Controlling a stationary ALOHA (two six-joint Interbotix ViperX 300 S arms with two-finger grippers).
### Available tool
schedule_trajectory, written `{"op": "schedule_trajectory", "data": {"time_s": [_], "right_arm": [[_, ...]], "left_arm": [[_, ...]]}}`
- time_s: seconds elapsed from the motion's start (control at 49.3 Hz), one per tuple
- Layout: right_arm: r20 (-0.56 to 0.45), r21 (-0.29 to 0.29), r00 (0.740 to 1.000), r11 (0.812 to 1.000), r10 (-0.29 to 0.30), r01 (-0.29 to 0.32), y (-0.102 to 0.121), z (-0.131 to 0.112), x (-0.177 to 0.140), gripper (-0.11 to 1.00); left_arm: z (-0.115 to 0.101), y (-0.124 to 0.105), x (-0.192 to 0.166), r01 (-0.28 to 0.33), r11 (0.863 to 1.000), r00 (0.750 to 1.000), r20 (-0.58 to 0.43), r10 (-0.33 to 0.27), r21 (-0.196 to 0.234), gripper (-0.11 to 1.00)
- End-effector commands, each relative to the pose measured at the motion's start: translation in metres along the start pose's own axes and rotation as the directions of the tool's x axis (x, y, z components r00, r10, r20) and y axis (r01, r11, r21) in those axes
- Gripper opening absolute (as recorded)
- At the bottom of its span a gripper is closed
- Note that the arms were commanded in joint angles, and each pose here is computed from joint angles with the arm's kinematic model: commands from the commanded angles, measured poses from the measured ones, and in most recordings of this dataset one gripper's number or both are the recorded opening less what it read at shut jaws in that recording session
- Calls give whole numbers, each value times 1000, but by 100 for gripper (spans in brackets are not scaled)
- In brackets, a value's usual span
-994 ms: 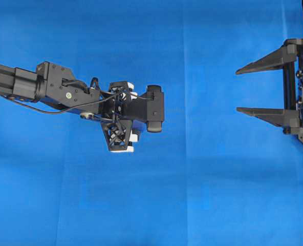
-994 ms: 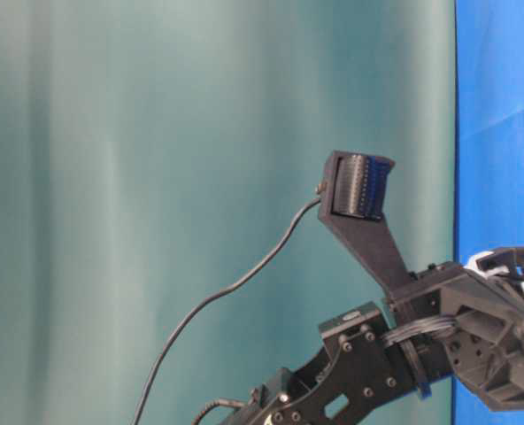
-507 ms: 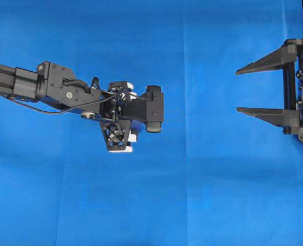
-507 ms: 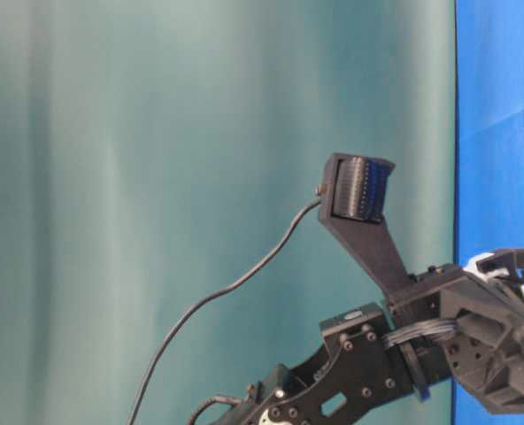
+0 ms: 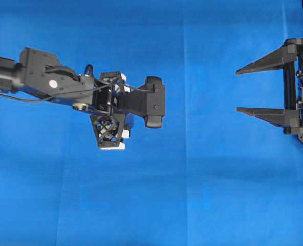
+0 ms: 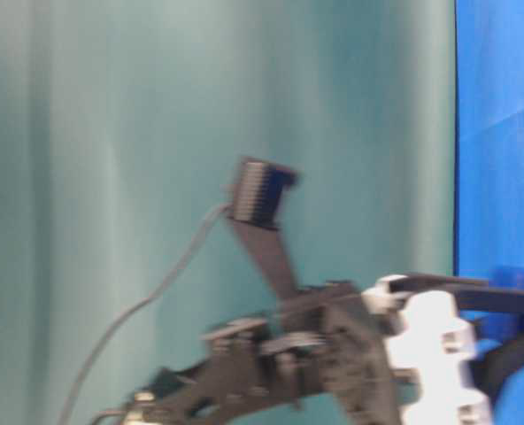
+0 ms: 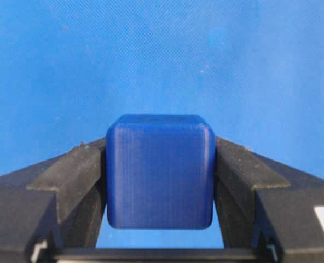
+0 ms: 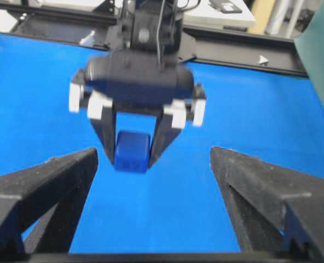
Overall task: Handover the blue block to the right arm after grasping it with the left arm, then place it in the designated position.
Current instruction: 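Lift the blue cube with the left gripper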
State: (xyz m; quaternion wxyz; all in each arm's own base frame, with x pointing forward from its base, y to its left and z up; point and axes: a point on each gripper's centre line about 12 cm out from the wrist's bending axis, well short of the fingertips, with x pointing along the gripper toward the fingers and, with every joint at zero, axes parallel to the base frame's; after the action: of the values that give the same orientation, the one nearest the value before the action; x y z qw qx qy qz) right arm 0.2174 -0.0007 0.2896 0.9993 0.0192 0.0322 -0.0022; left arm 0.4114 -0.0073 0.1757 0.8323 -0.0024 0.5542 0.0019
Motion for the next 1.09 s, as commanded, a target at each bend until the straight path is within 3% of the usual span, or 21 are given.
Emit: {"op": "schedule_trajectory", "data": {"time_s": [0.0, 0.284, 0.649, 1.075], "right_arm": [[32, 5, 999, 1000, -1, 1, 0, 13, 2, 98], [32, 5, 999, 1000, -1, 1, 0, 13, 2, 98], [34, 5, 999, 1000, -1, 1, 0, 13, 2, 98], [32, 6, 999, 1000, -1, 1, 0, 13, 2, 98]], "left_arm": [[24, -2, -74, 4, 1000, 990, 142, -5, 4, 48], [41, -8, -123, 8, 1000, 987, 162, -11, 21, 48], [41, -7, -170, 9, 1000, 977, 214, -14, 22, 48], [41, -7, -179, 5, 1000, 972, 236, -11, 23, 48]]}}
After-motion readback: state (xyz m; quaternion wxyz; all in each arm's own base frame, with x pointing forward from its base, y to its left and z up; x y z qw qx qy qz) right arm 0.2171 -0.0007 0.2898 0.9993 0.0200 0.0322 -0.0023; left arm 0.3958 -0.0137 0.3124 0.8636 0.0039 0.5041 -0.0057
